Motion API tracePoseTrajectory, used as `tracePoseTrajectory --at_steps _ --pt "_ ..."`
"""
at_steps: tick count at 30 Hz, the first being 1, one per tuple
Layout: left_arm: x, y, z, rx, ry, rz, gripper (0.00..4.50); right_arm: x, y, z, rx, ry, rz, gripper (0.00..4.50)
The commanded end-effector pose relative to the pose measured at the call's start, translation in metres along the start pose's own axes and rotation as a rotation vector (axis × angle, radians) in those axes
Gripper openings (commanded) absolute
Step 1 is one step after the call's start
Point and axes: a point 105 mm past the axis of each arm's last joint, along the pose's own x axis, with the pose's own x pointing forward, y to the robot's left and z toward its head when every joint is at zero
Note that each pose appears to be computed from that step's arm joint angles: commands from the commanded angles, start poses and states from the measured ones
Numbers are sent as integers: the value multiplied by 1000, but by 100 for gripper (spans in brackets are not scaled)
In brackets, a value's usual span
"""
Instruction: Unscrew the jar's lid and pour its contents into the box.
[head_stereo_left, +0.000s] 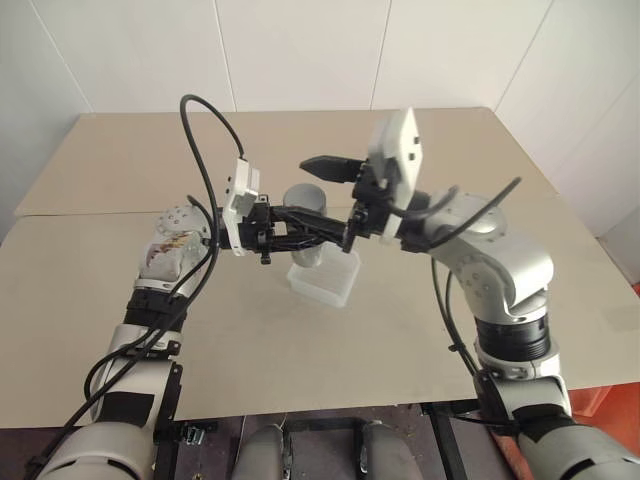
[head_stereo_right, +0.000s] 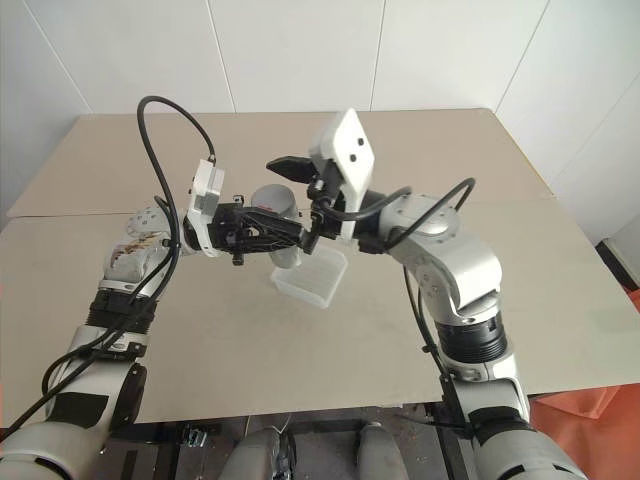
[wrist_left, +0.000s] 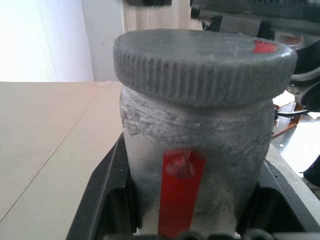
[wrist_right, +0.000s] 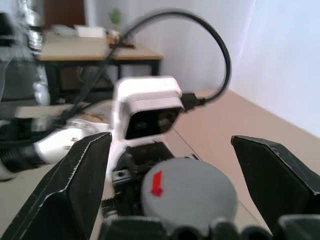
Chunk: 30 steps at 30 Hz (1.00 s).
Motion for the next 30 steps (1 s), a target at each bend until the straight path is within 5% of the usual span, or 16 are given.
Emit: tracePoseTrajectory --at_steps 1,20,30 --pt "0 -3 11 51 -18 -14 192 10 -5 7 -41 8 -43 447" --pt "-43 -8 23 85 49 24 192 -57 -66 -3 -81 101 -255 447" --pt "-25 0 16 78 26 42 192 -39 -21 18 -73 8 -74 447"
